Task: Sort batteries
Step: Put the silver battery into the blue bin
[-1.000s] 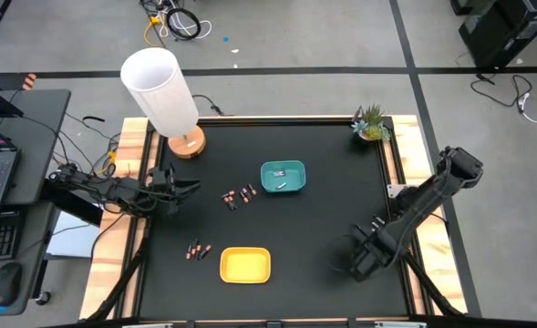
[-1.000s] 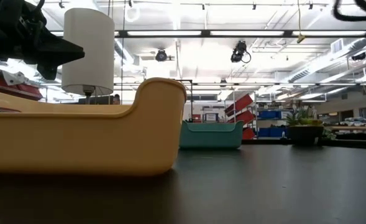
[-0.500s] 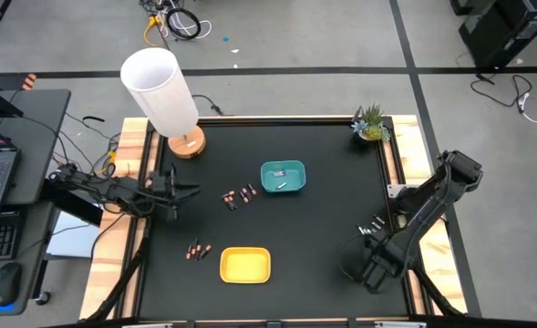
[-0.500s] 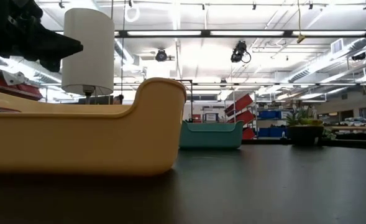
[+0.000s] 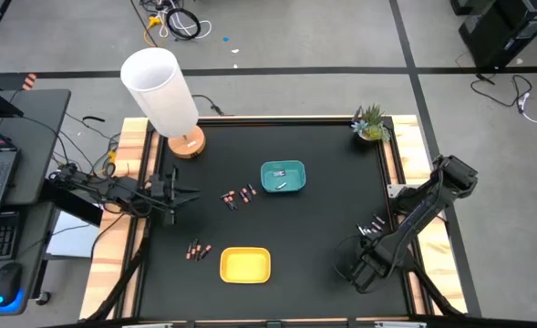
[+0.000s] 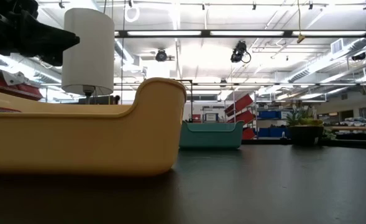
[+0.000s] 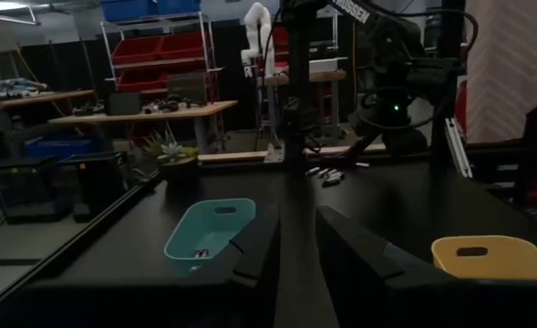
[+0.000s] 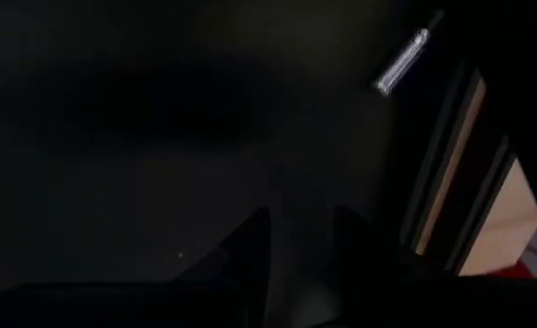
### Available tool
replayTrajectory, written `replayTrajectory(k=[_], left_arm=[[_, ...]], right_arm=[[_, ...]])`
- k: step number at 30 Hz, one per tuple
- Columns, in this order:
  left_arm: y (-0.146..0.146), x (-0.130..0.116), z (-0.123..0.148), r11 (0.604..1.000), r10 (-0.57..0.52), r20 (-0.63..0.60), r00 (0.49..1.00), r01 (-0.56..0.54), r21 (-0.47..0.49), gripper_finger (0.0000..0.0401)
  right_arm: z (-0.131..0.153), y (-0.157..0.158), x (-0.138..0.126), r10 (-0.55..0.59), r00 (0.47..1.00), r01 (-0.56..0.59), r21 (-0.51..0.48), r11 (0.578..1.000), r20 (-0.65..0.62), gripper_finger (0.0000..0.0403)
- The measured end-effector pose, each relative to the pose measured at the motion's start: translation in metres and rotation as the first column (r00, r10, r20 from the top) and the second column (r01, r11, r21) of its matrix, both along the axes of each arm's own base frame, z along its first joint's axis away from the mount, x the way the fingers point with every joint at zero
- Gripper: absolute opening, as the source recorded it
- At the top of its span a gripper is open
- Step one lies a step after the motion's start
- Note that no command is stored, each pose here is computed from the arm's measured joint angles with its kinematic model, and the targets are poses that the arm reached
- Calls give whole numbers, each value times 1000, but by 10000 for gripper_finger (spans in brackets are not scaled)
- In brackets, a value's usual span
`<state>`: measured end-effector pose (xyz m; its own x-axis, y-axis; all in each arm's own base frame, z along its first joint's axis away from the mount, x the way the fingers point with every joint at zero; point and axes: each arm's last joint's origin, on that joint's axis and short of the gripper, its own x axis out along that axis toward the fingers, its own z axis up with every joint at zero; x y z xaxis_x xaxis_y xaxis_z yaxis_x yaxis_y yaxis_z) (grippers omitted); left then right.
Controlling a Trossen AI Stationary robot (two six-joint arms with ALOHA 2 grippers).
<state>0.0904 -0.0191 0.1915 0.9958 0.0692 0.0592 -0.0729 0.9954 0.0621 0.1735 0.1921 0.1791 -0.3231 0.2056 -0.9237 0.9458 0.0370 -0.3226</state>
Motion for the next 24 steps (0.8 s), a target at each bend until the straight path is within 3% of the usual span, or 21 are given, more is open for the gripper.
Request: replayTrajectory(k=[7, 12, 15, 17, 19, 24], left_arm=[[-2, 0, -4, 997, -67, -39, 997, 68, 29, 90], [-2, 0, -4, 996, -70, -46, 997, 72, 49, 90], [-2, 0, -3, 993, -66, -38, 997, 69, 95, 90], [-2, 0, -2, 989, -62, -28, 998, 65, 131, 90], [-2, 0, -1, 985, -58, -22, 998, 61, 164, 90], [-1, 0, 1, 985, -38, 3, 999, 37, 167, 90]], right_arm=[[0, -5, 0, 33, 999, -32, -58, 998, 22, 106], [1, 0, -11, 216, 976, -216, 3, 976, -7, 106], [2, -1, -15, 377, 926, -375, 73, 924, -12, 102], [2, -2, -15, 501, 865, -501, 117, 857, 32, 98], [2, -3, -14, 635, 768, -640, 124, 758, 87, 95], [1, -6, -14, 882, 424, -905, 112, 410, 203, 93]])
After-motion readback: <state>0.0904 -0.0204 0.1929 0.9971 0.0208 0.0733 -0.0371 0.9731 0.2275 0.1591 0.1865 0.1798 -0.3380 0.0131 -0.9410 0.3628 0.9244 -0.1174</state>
